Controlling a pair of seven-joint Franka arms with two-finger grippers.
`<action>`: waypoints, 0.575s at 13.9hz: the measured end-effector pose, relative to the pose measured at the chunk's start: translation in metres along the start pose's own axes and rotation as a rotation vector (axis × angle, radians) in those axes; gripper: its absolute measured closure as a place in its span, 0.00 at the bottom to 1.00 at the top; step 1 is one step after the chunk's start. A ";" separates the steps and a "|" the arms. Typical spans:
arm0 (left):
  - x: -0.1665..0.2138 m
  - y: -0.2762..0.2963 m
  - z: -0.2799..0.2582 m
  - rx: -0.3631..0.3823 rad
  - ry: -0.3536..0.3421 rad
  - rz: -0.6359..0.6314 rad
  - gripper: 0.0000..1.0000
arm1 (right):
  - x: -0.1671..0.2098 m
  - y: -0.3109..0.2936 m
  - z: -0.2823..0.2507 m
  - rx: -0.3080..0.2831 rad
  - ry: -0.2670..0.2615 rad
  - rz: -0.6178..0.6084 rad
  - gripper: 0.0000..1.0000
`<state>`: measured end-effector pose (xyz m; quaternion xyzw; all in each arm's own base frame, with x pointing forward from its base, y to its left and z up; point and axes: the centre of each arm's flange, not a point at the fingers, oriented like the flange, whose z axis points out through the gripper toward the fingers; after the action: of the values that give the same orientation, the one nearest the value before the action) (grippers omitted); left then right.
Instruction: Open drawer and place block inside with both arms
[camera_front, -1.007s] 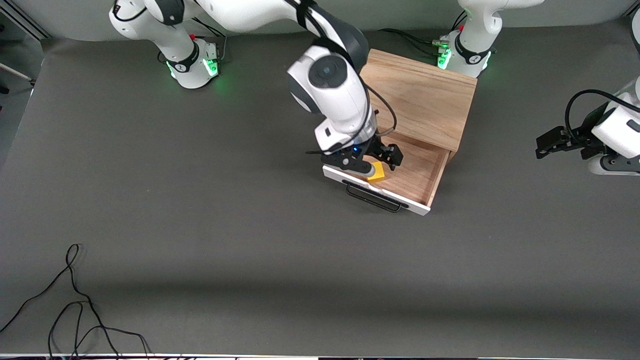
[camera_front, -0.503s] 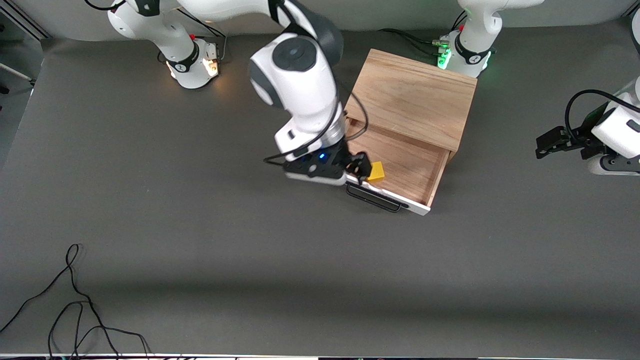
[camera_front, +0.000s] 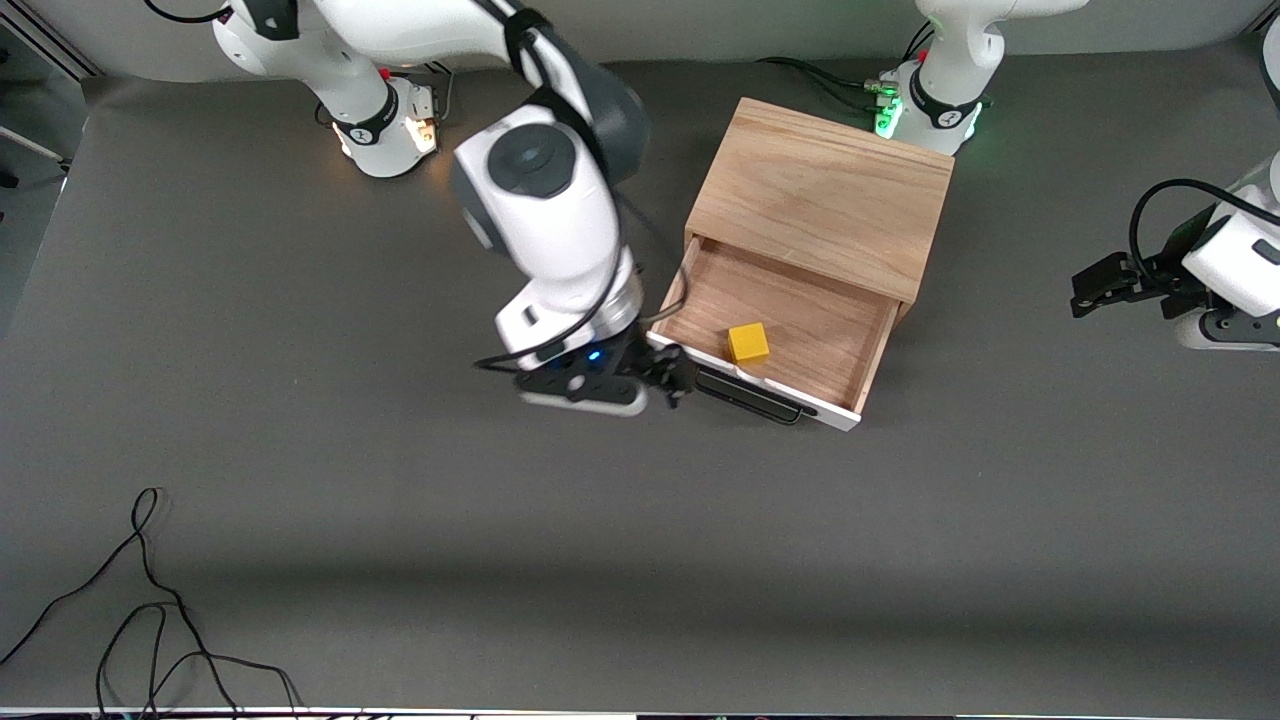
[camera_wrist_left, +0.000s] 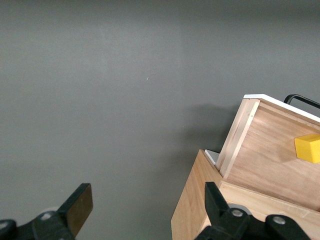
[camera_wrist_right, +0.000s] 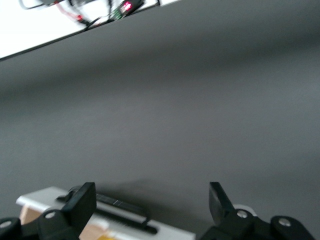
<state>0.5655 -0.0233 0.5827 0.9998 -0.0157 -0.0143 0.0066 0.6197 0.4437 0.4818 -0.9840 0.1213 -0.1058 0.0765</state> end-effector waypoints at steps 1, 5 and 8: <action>0.000 0.000 0.000 0.000 0.000 0.000 0.00 | 0.026 0.025 -0.005 -0.012 0.001 -0.005 0.00; 0.000 0.000 0.000 0.000 0.000 0.000 0.00 | 0.108 0.147 -0.027 -0.066 -0.036 -0.014 0.00; 0.000 0.000 0.000 0.000 0.000 0.000 0.00 | 0.136 0.238 -0.043 -0.089 -0.099 -0.082 0.00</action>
<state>0.5655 -0.0236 0.5824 0.9997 -0.0160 -0.0145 0.0066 0.6864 0.1757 0.5071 -0.9946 0.0815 -0.0544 0.0342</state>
